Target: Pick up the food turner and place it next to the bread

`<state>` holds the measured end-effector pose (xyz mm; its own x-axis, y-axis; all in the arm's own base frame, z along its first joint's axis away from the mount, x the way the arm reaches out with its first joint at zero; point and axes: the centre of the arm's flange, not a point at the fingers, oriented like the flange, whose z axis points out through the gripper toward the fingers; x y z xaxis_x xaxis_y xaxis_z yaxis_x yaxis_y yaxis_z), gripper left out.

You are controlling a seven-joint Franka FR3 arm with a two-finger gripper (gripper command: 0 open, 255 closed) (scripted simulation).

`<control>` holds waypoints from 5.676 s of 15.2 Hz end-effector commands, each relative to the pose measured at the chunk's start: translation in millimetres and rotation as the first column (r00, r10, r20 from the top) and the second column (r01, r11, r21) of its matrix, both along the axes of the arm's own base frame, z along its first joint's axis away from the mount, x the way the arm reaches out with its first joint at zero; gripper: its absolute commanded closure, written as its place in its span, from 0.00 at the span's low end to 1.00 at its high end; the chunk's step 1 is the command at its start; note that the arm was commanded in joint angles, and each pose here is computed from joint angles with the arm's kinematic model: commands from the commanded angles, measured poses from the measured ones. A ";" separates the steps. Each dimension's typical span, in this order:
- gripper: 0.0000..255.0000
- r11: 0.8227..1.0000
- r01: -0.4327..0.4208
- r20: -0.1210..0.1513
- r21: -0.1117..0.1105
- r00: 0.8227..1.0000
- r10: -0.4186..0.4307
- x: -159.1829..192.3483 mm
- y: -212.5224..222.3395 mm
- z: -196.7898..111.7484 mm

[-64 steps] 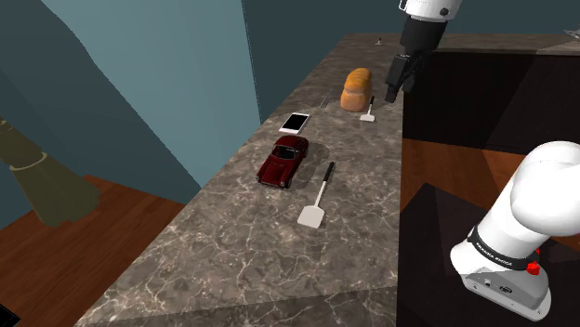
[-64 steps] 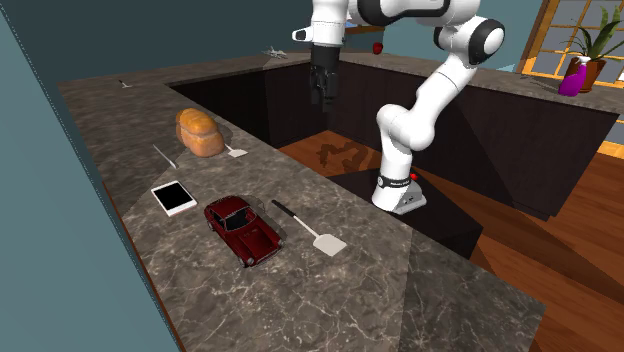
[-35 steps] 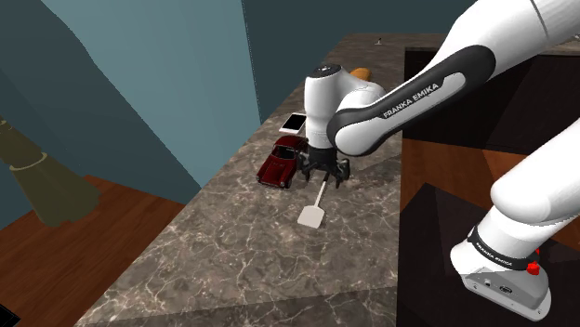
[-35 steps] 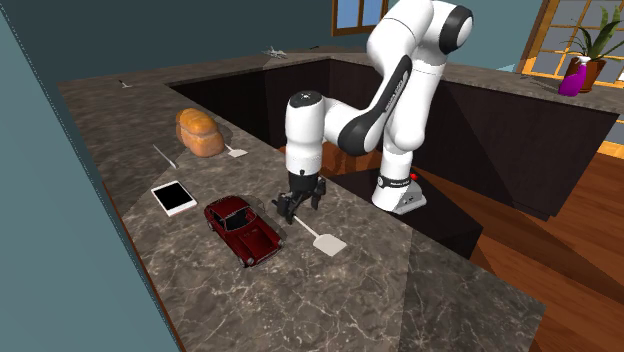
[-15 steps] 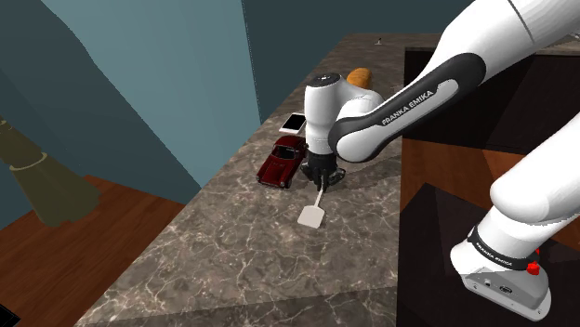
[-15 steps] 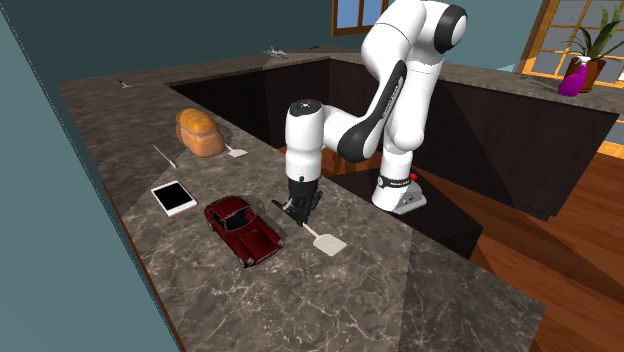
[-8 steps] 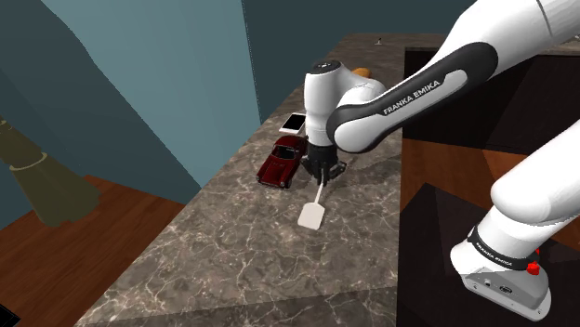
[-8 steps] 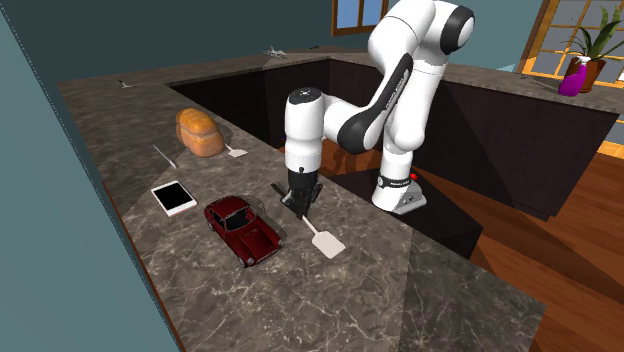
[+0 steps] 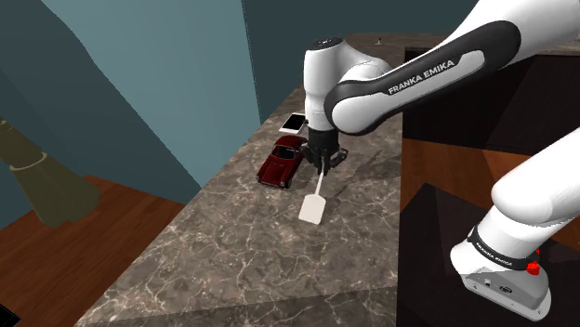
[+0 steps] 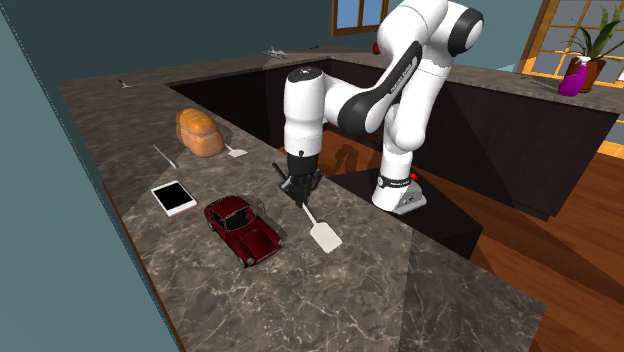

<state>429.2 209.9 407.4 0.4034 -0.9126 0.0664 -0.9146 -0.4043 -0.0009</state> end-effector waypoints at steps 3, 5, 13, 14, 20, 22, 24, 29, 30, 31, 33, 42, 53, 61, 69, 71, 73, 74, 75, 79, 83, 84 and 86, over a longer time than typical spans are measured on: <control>1.00 1.000 0.000 0.000 0.000 1.000 0.000 0.2 -0.3 20.9; 1.00 1.000 0.000 0.000 0.000 1.000 0.000 0.2 -0.3 31.4; 1.00 1.000 0.000 0.000 0.000 1.000 0.000 0.2 -0.3 73.7; 1.00 1.000 0.000 0.000 0.000 1.000 0.000 0.2 -0.3 78.9; 1.00 1.000 0.000 0.000 0.000 1.000 0.000 0.2 -0.3 110.6; 1.00 1.000 0.000 0.000 0.000 1.000 0.000 0.2 -0.3 121.2; 1.00 1.000 0.000 0.000 0.000 1.000 0.000 0.2 -0.3 131.7; 1.00 1.000 0.000 0.000 0.000 1.000 0.000 2.3 -13.3 152.7; 1.00 1.000 0.000 0.000 0.000 1.000 0.000 4.4 -26.4 152.7; 1.00 1.000 0.000 0.000 0.000 1.000 0.000 6.5 -39.4 152.7; 1.00 1.000 0.000 0.000 0.000 1.000 0.000 10.7 -65.5 152.8; 1.00 1.000 0.000 0.000 0.000 1.000 0.000 29.6 -182.8 152.9; 1.00 1.000 0.000 0.000 0.000 1.000 0.000 52.8 -326.1 153.0; 1.00 1.000 0.000 0.000 0.000 1.000 0.000 69.6 -430.4 153.1; 1.00 1.000 0.000 0.000 0.000 1.000 0.000 86.4 -534.6 153.2; 1.00 1.000 0.000 0.000 0.000 1.000 0.000 90.6 -560.7 153.2; 1.00 1.000 0.000 0.000 0.000 1.000 0.000 90.8 -562.3 147.9; 1.00 1.000 0.000 0.000 0.000 1.000 0.000 90.8 -562.2 142.6; 1.00 1.000 0.000 0.000 0.000 1.000 0.000 90.8 -562.3 137.4; 1.00 1.000 0.000 0.000 0.000 1.000 0.000 90.8 -562.3 116.2; 1.00 1.000 0.000 0.000 0.000 1.000 0.000 90.8 -562.3 95.1; 1.00 1.000 0.000 0.000 0.000 1.000 0.000 90.8 -562.3 89.8; 1.00 1.000 0.000 0.000 0.000 1.000 0.000 90.8 -562.3 79.3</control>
